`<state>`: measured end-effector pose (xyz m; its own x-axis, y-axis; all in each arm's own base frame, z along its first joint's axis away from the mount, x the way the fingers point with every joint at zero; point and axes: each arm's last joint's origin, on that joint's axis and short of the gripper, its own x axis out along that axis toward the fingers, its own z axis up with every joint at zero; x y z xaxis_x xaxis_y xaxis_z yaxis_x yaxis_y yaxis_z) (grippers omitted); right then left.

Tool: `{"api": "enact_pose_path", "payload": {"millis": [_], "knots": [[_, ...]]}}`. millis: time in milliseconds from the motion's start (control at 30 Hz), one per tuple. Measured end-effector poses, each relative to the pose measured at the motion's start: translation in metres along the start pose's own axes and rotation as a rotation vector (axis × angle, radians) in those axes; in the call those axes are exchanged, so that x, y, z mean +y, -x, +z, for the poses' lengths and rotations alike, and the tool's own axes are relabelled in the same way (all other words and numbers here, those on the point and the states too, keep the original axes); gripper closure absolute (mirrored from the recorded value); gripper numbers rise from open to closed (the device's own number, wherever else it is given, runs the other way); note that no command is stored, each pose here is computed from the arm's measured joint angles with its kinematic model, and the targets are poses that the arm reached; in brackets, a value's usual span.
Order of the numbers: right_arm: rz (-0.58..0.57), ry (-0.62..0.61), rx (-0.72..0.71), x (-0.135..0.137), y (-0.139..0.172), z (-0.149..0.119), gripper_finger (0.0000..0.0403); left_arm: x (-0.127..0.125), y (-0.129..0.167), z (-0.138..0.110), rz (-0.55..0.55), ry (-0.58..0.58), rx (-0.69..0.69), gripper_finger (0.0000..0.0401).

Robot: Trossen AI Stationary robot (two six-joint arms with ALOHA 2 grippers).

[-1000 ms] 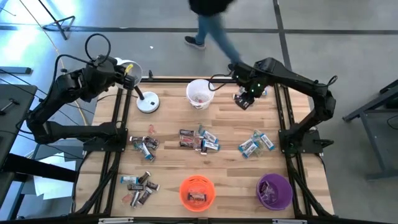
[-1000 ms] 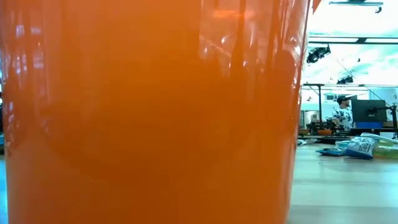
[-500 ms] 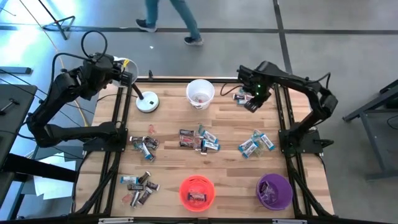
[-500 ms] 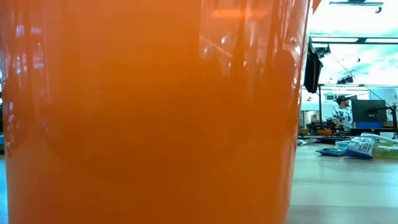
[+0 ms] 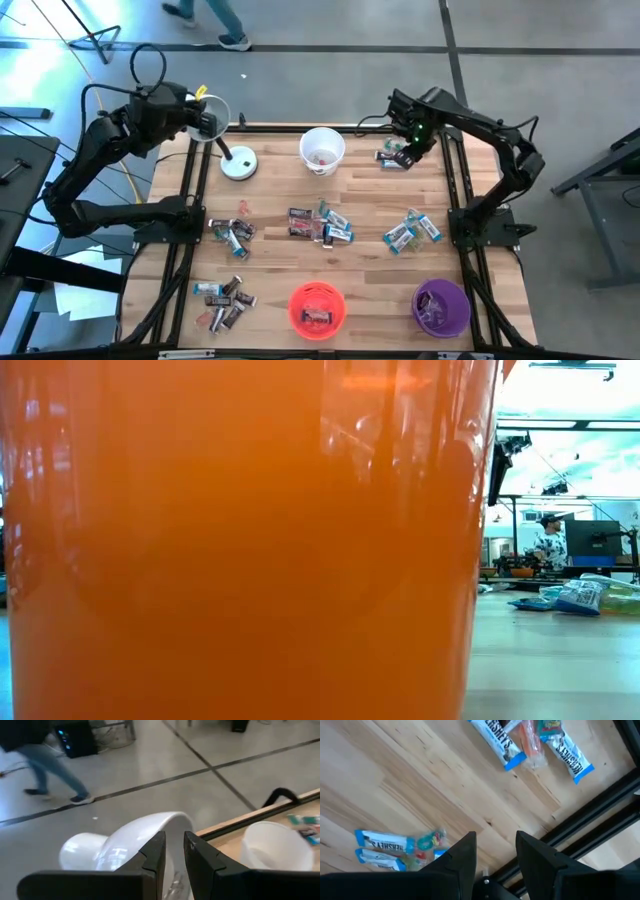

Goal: Organize candy in baskets
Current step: Put the white chocolate bar into the orange bucket

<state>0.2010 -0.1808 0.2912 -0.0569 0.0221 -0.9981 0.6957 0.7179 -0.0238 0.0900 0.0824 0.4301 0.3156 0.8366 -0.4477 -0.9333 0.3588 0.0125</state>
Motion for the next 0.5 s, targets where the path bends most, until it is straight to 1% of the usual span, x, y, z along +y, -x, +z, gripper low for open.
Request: {"api": "enact_pose_path", "payload": {"millis": [167, 333, 400, 467, 500], "knots": [[-0.001, 0.02, 0.034, 0.0, 0.001, -0.003, 0.027, -0.003, 0.0, 0.002, -0.086, 0.023, 0.001, 0.0346], [-0.002, 0.024, 0.048, 0.0, 0.001, -0.005, 0.027, -0.01, 0.002, 0.009, -0.253, 0.057, -0.047, 0.0346], [-0.002, 0.023, 0.05, 0.0, 0.001, -0.005, 0.027, -0.012, 0.003, 0.013, -0.306, 0.052, -0.075, 0.0346], [-0.002, 0.025, 0.051, 0.0, 0.001, -0.005, 0.027, -0.013, 0.005, 0.016, -0.321, 0.029, -0.119, 0.0346], [-0.002, 0.03, 0.051, 0.0, 0.001, -0.005, 0.027, -0.013, 0.007, 0.018, -0.307, 0.013, -0.148, 0.0346]]}}
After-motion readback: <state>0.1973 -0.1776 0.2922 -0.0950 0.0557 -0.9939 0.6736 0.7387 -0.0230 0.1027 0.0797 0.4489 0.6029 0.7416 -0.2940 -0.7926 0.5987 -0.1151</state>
